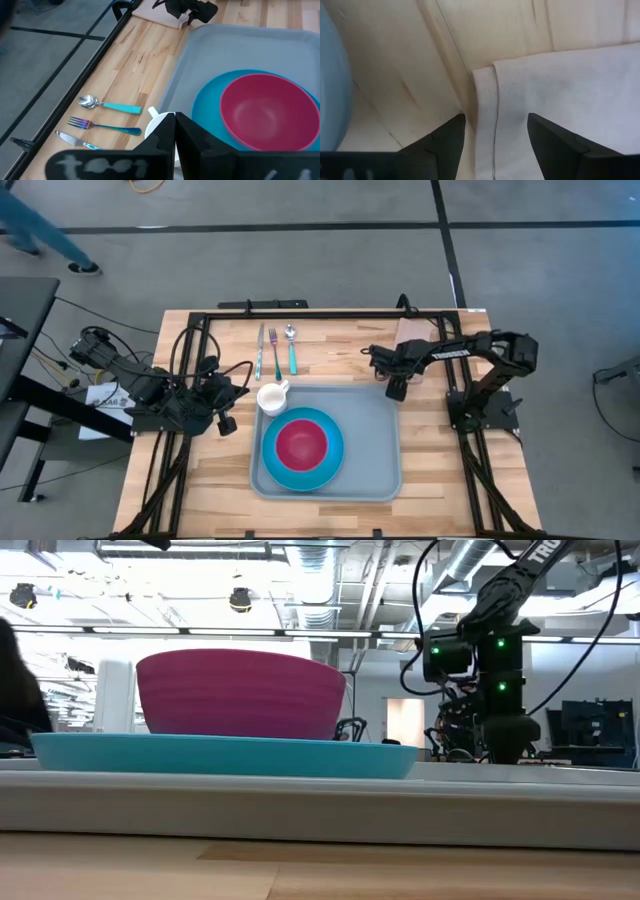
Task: Set up tray
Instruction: Put the gray napkin on the gray serving tray to the right of the blue plate
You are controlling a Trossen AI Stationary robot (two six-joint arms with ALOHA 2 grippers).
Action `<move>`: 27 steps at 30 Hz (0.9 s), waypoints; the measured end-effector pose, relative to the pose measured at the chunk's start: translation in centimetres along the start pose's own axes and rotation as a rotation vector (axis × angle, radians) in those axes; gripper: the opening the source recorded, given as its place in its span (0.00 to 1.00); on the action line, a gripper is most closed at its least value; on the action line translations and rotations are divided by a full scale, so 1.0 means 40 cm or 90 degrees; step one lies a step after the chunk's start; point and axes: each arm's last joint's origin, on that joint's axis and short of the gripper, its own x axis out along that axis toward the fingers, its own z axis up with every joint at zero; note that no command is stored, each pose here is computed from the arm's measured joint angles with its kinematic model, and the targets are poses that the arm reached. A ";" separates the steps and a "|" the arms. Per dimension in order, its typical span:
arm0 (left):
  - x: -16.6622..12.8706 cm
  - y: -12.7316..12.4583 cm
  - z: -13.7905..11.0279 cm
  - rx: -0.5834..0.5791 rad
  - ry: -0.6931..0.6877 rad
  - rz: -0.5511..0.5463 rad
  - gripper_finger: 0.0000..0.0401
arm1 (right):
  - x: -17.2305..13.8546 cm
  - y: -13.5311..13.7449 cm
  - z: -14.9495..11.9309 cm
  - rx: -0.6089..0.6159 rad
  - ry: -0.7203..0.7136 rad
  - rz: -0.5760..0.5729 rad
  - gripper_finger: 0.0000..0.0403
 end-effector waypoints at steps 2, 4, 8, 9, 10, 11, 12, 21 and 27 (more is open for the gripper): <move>0.000 0.000 0.000 0.000 0.000 0.000 0.00 | 0.004 -0.014 -0.001 -0.005 0.000 0.032 0.50; 0.000 0.000 0.000 0.001 0.000 0.000 0.00 | 0.006 -0.027 -0.002 -0.007 -0.005 0.061 0.49; 0.000 0.000 0.000 0.001 0.001 0.000 0.00 | 0.003 -0.056 0.000 0.004 -0.016 0.091 0.47; 0.000 0.000 0.000 0.001 0.001 0.001 0.00 | 0.002 -0.063 0.001 0.004 -0.020 0.103 0.46; 0.000 0.000 0.000 0.001 0.001 0.000 0.00 | 0.001 -0.071 0.000 0.007 -0.027 0.112 0.46; 0.000 0.000 -0.001 0.001 0.001 0.000 0.00 | -0.001 -0.079 0.000 0.009 -0.034 0.116 0.46; 0.000 0.000 -0.001 0.001 0.002 0.000 0.00 | -0.001 -0.086 0.001 0.014 -0.041 0.115 0.46; 0.000 0.001 -0.001 0.002 0.003 0.000 0.00 | 0.006 -0.118 0.003 0.053 -0.057 0.104 0.45; 0.000 0.001 -0.001 0.002 0.003 0.000 0.00 | 0.006 -0.121 0.009 0.054 -0.075 0.089 0.39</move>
